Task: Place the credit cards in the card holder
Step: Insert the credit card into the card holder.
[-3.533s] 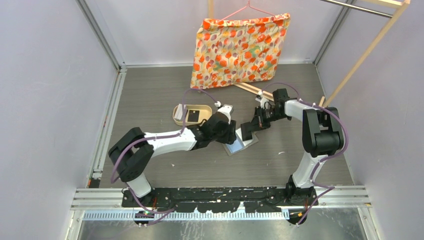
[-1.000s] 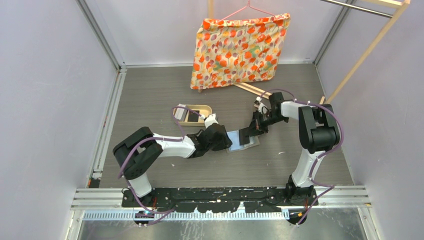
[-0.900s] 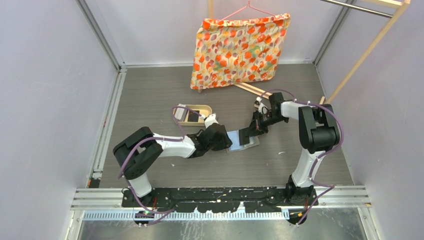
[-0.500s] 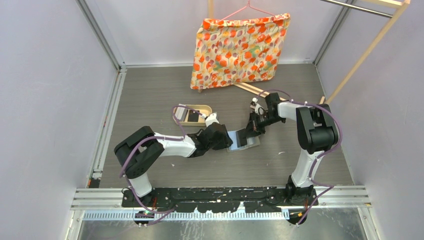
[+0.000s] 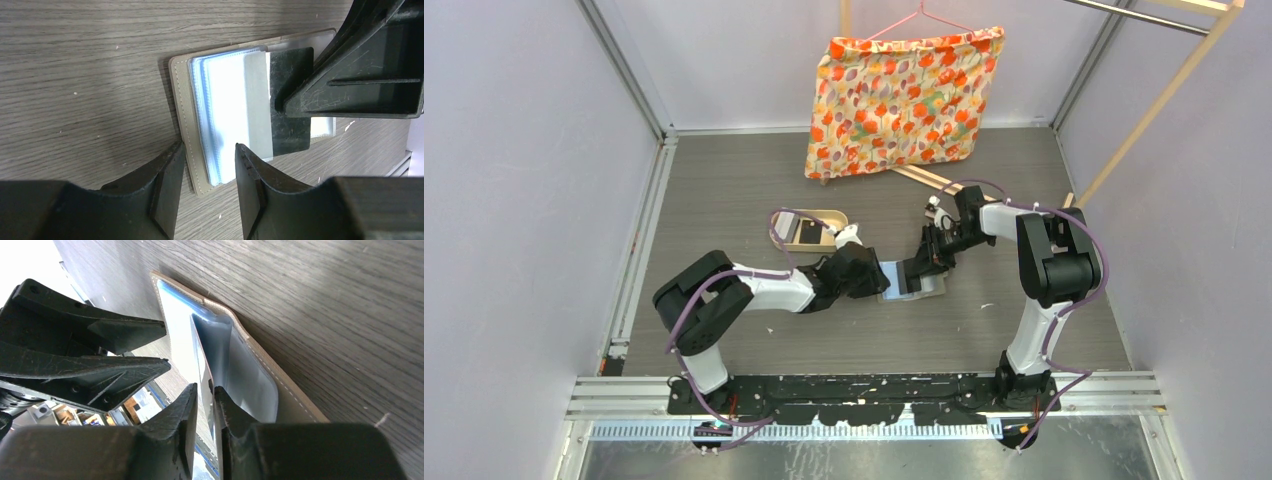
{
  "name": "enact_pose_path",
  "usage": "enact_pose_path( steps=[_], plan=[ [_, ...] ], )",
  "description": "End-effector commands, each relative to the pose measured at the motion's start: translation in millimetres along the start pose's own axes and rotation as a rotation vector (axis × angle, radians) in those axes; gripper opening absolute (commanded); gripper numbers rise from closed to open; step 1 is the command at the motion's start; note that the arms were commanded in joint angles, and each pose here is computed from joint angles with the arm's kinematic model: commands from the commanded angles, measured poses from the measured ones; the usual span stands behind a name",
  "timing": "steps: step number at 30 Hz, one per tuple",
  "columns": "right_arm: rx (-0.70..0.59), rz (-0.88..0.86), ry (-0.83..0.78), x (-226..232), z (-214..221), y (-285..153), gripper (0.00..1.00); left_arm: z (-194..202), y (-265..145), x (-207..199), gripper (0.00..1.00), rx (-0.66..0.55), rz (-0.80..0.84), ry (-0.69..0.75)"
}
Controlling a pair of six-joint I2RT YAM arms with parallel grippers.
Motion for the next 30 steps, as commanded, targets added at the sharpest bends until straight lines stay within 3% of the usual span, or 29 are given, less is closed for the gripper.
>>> enact_pose_path(
  steps=[1,10,17,22,30],
  plan=[
    [-0.007,0.026,-0.053,3.9,-8.3,-6.0,0.26,16.6,-3.9,33.9,0.44,0.071,-0.081,0.08],
    [-0.007,0.064,-0.111,8.2,-10.1,-9.6,0.38,-9.1,-46.1,7.3,0.46,0.026,0.002,0.21],
    [0.009,0.108,-0.15,8.7,-10.2,-7.7,0.39,-2.9,-69.8,-32.8,0.47,0.042,0.254,0.147],
    [0.028,0.174,-0.203,9.2,-9.2,-7.1,0.42,11.3,-64.3,-53.9,0.47,0.069,0.378,0.089],
    [0.063,0.228,-0.274,11.4,-7.8,-5.2,0.45,10.3,-38.6,-50.8,0.46,0.062,0.298,0.105]
  ],
)
Point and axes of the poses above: each gripper's point midway between its finger pads, its own y axis out along the fingers, its own x axis along the line the jaws close on, z = x × y, the point moved 3 cm from there along -y, back along the fingers, and after that the axes turned 6 degrees about -y, right-handed, at the moved point
